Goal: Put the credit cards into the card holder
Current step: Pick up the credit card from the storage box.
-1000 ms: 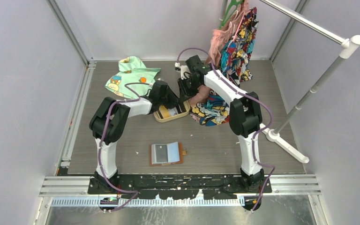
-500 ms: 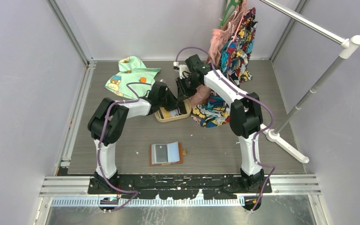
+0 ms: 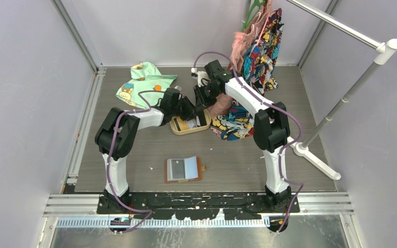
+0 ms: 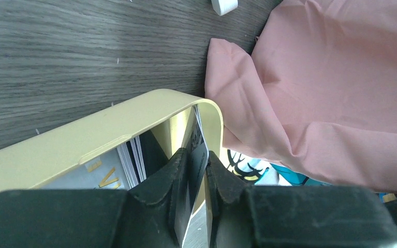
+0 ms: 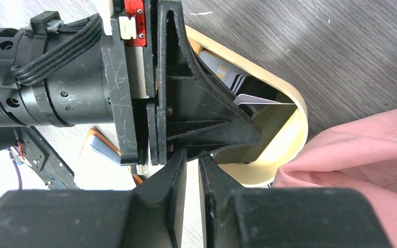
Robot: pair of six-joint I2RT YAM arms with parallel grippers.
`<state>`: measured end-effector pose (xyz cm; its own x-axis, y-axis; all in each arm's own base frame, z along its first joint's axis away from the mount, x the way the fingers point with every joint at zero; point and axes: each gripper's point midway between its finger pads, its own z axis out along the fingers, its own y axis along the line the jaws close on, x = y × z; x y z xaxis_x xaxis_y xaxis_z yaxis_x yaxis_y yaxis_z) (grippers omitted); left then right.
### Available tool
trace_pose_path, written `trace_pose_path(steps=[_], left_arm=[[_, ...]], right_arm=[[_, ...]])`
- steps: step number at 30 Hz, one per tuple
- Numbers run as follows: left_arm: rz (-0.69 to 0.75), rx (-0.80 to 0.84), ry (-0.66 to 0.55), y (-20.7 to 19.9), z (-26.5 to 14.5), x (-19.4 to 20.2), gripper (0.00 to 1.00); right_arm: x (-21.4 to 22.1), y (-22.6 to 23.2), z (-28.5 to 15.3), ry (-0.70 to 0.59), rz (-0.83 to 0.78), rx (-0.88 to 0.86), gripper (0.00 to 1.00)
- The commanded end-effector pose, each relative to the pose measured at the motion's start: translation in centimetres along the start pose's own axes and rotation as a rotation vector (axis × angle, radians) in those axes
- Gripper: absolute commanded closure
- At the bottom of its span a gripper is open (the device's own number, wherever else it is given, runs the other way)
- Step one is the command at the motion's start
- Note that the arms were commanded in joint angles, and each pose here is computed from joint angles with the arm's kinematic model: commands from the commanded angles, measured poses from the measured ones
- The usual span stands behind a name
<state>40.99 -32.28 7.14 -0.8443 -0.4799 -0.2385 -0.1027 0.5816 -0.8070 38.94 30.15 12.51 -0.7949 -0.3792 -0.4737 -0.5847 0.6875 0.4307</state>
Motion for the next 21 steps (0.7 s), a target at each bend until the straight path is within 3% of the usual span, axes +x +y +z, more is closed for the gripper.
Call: trace_pose_path(steps=[1,21], left_arm=[[0.015,0.062,-0.009,-1.5,-0.3,-0.6,0.81],[0.012,0.066,-0.017,-0.6,-1.8,-1.1,0.82]], right_arm=[[-2.5,2.2,-3.4,-0.107,-0.057,-0.027,0.80],[-2.4,2.1,-3.1,-0.098,-0.056,-0.027,0.79]])
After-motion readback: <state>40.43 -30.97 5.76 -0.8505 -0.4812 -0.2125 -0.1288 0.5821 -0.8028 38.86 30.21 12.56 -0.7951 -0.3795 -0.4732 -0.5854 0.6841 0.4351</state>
